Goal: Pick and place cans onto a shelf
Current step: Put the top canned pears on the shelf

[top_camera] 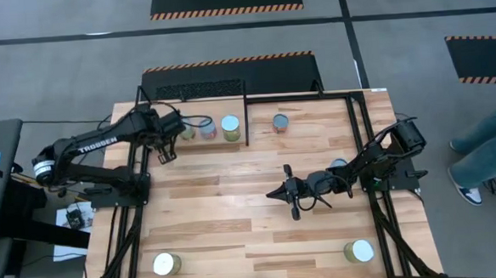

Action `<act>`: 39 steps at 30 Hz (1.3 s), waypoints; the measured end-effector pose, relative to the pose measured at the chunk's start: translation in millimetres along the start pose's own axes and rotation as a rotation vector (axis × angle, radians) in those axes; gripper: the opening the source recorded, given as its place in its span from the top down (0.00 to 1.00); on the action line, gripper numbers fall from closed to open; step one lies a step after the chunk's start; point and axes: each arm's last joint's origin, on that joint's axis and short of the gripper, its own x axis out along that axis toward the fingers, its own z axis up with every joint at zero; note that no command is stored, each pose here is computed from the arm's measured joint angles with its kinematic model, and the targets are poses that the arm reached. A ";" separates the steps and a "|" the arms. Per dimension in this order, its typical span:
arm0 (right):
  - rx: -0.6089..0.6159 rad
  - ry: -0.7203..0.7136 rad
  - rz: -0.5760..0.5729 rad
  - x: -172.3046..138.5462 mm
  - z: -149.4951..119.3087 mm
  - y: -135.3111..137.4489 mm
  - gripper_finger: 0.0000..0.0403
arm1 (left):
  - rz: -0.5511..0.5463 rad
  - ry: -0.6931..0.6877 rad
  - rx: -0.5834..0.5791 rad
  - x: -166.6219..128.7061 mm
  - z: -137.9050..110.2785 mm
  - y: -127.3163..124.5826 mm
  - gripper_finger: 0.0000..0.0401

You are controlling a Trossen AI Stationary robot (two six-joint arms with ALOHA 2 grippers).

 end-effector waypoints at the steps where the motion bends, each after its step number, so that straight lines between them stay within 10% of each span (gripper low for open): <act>1: 0.000 0.000 0.000 0.0 0.0 0.0 0.98 | 0.001 0.007 0.001 0.9 -0.4 2.0 1.00; 39: 0.007 0.001 0.001 0.0 -0.1 0.1 0.97 | -0.011 -0.029 -0.036 8.1 3.2 20.0 0.99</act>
